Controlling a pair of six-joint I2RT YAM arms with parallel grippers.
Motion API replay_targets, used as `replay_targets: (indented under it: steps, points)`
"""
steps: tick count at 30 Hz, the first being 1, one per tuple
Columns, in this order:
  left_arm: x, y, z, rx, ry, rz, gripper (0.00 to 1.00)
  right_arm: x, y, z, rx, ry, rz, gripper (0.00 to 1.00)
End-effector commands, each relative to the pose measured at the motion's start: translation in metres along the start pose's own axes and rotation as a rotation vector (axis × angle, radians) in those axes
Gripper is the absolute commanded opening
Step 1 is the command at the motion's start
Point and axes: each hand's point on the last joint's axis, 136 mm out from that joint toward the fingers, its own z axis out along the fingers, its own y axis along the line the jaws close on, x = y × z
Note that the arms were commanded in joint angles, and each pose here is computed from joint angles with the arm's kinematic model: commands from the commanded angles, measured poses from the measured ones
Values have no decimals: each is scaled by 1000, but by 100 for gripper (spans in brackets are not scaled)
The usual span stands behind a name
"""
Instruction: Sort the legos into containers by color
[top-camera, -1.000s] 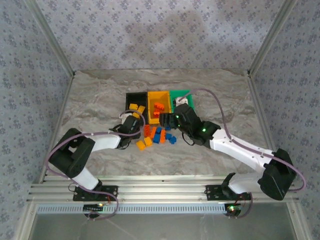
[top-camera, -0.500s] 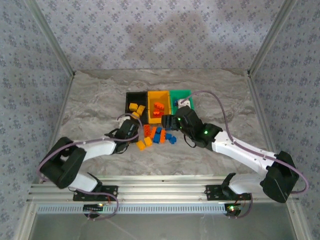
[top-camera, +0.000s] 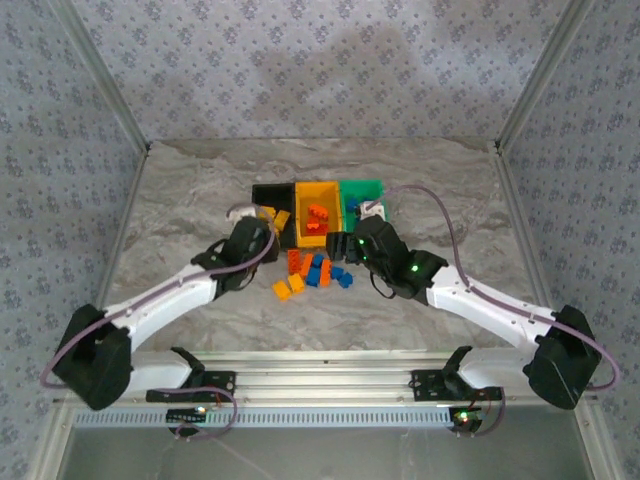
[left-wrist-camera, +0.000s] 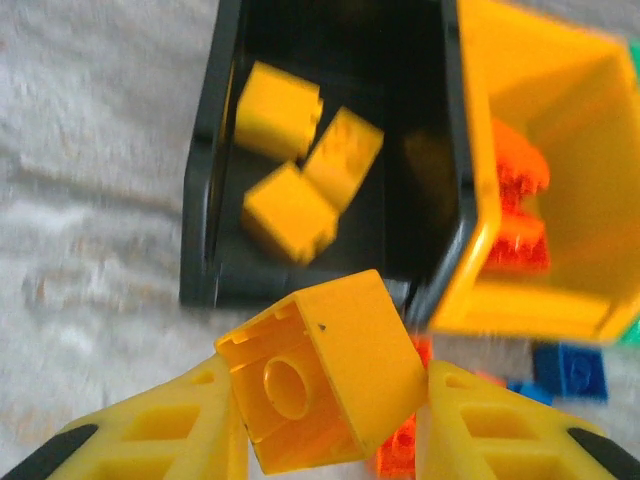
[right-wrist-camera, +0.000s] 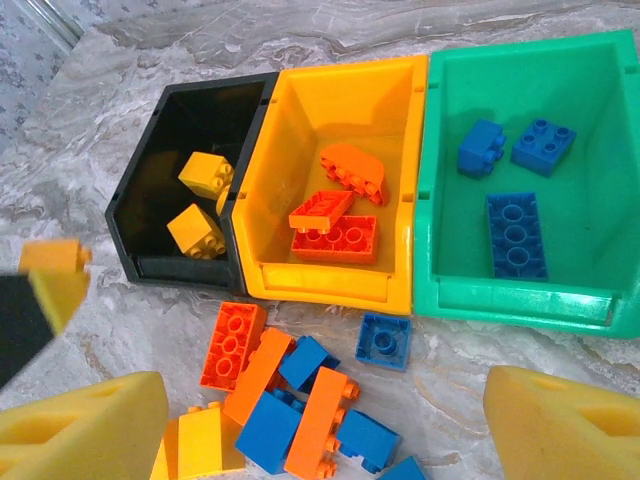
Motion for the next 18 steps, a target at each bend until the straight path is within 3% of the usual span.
replay_targets:
  steps: [1,7,12,18]
  points:
    - [-29,-11,20,-6,-18,6,33,0,-13,-6,41,-13,24,84]
    - [-50,-23,61,-60,14,28,36,12,-22,-9,55,11,32,84]
    - [-56,-27,81,-79,43,32,52,19,-27,-14,52,20,35,85]
    - [-67,-47,62,1,32,13,74,29,-27,-15,46,59,51,87]
